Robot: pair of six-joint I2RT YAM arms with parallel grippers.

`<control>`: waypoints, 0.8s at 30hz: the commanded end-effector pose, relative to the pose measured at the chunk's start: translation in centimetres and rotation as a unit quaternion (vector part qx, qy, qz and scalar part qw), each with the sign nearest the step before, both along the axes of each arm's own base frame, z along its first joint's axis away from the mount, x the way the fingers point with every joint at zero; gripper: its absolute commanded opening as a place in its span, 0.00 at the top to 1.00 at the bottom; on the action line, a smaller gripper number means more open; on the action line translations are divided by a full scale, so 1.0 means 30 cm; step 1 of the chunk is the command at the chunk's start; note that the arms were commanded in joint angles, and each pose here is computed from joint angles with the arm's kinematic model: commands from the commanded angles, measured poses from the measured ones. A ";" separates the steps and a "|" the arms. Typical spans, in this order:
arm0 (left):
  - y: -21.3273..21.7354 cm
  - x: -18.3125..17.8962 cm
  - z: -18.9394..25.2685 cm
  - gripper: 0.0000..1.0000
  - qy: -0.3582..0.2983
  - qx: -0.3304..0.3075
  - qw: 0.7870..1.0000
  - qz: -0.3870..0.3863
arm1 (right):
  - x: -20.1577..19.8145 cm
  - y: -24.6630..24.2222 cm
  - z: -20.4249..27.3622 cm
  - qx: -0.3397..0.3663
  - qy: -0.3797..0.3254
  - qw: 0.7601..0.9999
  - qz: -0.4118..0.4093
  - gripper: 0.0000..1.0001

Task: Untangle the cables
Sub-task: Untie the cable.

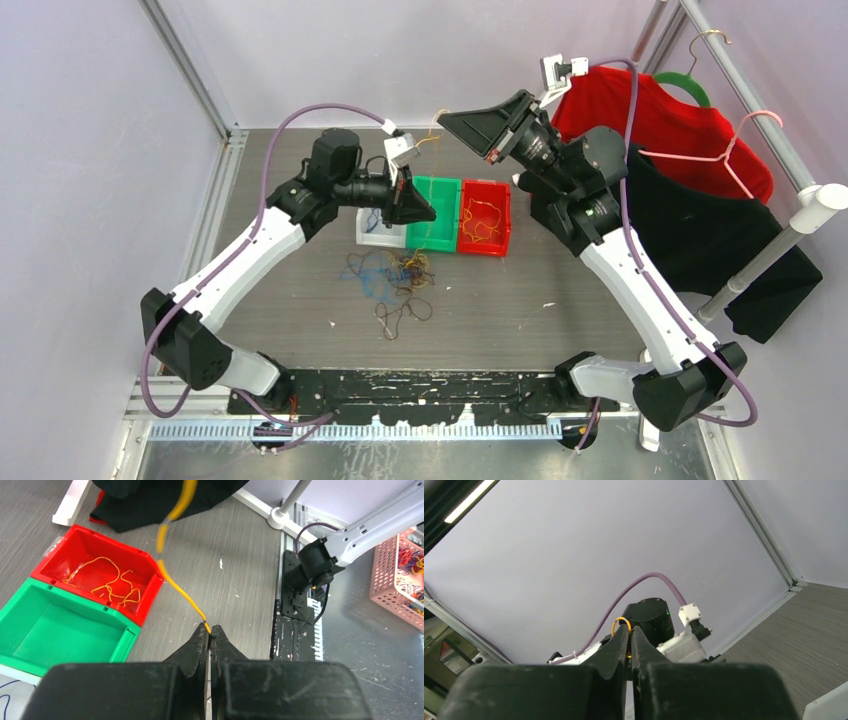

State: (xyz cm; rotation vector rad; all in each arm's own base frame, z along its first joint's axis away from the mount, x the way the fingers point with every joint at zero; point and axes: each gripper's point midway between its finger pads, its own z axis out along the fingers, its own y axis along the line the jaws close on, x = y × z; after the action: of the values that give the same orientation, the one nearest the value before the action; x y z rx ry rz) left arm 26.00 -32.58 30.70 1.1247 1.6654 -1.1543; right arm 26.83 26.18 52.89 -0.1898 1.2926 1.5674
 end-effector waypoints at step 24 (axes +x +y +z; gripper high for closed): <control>0.247 -0.213 0.468 1.00 -0.198 -0.057 0.978 0.038 | -0.299 0.241 -0.631 -0.237 -0.170 0.950 0.107 0.04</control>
State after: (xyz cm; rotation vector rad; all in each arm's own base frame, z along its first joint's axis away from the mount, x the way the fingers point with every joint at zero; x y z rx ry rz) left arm 19.88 -25.76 42.28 1.1239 1.3770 -0.9476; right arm 19.84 30.80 32.29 -0.7295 1.5204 1.3425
